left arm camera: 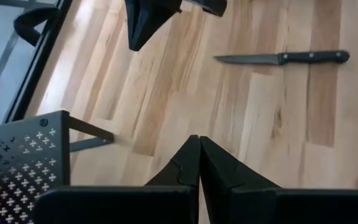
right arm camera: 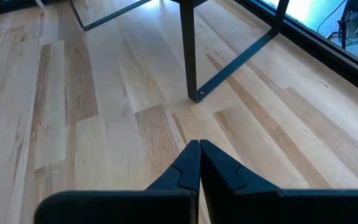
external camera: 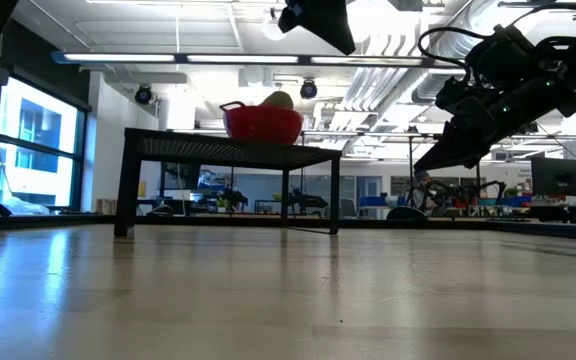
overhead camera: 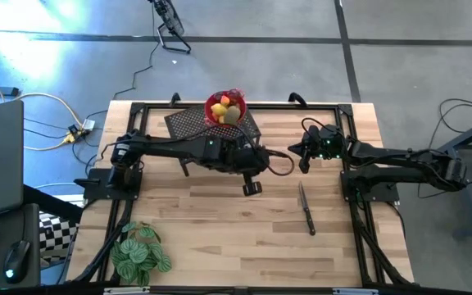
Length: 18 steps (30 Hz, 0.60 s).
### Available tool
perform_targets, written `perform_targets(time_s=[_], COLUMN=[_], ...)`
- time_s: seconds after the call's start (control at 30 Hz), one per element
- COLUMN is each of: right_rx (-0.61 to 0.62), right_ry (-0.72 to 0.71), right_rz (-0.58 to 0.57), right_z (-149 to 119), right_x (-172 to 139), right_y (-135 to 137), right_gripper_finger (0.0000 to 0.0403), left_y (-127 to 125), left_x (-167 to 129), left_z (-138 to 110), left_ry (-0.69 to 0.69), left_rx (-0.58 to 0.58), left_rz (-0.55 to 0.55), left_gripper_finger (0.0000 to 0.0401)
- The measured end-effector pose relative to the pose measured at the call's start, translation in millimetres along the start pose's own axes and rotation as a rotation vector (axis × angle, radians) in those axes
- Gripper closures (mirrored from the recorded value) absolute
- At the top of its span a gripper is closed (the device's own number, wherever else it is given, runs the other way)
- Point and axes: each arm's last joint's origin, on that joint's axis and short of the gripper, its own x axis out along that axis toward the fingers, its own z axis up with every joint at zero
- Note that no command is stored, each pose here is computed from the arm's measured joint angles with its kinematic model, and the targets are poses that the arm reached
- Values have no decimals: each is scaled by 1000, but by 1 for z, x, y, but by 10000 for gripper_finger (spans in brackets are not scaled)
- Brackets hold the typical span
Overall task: Pick & Place Fruit
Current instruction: Put the knife on the shelf
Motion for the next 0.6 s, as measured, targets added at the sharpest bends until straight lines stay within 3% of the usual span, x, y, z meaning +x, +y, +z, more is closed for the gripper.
perform_targets(time_s=[0.23, 0.43, 0.6], right_rx=[5, 7, 12], right_ry=[0, -3, -2], right_rz=[-13, -118, -112], right_z=[0, 0, 0], right_x=[0, 0, 0], right_y=[0, -3, -3], right_gripper_finger=[400, 401, 401], left_y=[-1, -9, -18], left_x=[5, 33, 60], left_z=[-4, -17, -29], left_ry=[15, -8, -94], left_rx=[95, 135, 126], left_rz=[3, -49, -124], left_gripper_finger=[401, 401, 401])
